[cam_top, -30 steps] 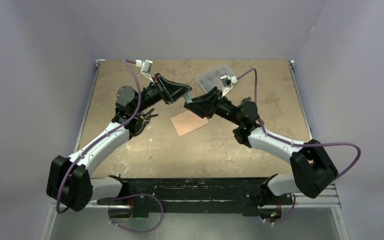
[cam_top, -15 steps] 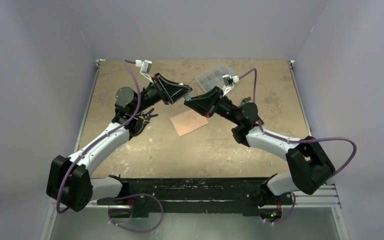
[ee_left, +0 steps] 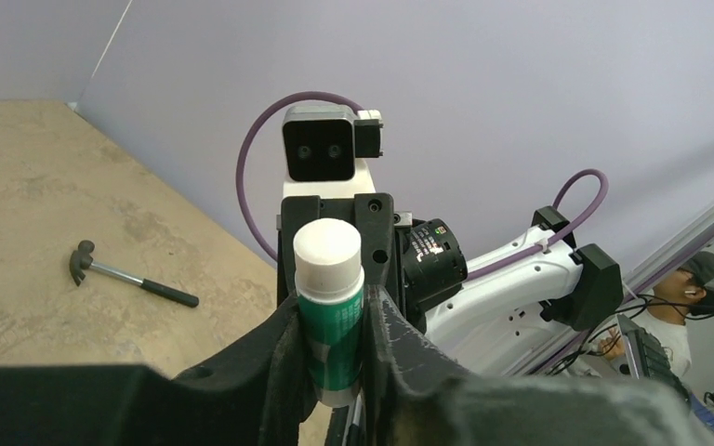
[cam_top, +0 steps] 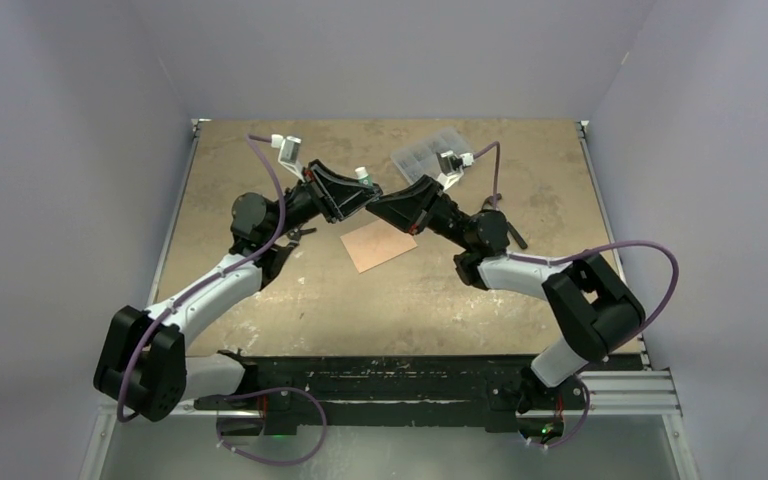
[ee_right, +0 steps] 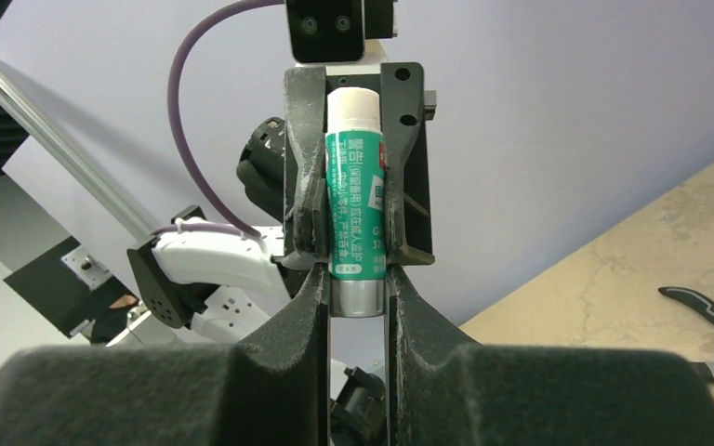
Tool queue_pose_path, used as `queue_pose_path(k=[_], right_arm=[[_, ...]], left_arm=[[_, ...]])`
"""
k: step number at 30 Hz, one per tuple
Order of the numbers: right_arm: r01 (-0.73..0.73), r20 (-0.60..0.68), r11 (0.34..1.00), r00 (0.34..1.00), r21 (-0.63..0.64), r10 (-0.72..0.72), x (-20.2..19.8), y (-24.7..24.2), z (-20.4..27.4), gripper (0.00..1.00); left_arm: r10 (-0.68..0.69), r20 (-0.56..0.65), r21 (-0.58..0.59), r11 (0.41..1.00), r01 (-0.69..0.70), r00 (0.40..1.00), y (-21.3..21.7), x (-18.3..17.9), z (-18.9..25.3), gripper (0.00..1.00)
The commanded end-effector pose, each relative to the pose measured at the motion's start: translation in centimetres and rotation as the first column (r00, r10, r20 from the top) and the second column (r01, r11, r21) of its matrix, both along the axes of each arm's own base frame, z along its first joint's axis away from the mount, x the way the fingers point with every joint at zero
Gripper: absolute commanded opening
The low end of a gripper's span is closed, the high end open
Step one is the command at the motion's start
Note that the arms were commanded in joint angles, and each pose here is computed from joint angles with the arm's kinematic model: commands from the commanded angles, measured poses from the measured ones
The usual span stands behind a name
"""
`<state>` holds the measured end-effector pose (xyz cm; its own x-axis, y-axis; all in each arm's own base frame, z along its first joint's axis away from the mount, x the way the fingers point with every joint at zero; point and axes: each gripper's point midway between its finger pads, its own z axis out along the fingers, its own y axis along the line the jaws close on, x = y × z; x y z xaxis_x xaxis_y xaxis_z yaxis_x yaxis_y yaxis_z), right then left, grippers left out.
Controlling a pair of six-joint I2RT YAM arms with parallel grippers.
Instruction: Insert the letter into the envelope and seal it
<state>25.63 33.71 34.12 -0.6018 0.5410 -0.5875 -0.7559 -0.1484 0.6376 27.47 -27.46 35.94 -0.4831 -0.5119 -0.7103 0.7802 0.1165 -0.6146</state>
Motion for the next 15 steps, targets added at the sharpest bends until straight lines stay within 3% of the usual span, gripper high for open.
queue_pose_path(k=[1, 3, 7, 9, 12, 15], right_arm=[[-0.035, 0.164, 0.988, 0.986, 0.152, 0.009, -2.4, -1.6, 4.3, 0.08], [-0.039, 0.159, 0.988, 0.987, 0.150, 0.015, -2.3, -1.5, 4.2, 0.15], [-0.017, 0.148, 0.994, 0.989, 0.112, 0.001, -2.2, -1.5, 3.4, 0.49], [0.035, 0.128, 0.997, 0.991, 0.071, -0.044, -1.6, -1.7, 2.6, 0.61], [0.164, 0.047, 0.985, 0.986, -0.061, -0.161, 0.8, -2.1, 0.1, 0.67], [0.309, 0.032, 0.928, 0.950, -0.207, -0.310, 2.7, -3.2, -1.6, 0.68]], left_arm=[[-0.029, 0.064, -0.020, 0.999, 0.031, 0.997, -0.1, -0.9, 0.9, 0.13], [-0.027, 0.063, -0.019, 0.999, 0.028, 0.998, -0.1, -0.9, 0.8, 0.00], [0.007, 0.078, 0.002, 1.000, -0.007, 0.997, 0.1, -0.4, 0.8, 0.00], [0.046, 0.089, 0.068, 0.996, -0.052, 0.995, 0.1, 0.5, 0.4, 0.00], [0.117, 0.141, 0.216, 0.965, -0.146, 0.983, 0.3, 2.2, -0.6, 0.00], [0.155, 0.177, 0.418, 0.882, -0.217, 0.972, 1.1, 3.9, -3.1, 0.00]])
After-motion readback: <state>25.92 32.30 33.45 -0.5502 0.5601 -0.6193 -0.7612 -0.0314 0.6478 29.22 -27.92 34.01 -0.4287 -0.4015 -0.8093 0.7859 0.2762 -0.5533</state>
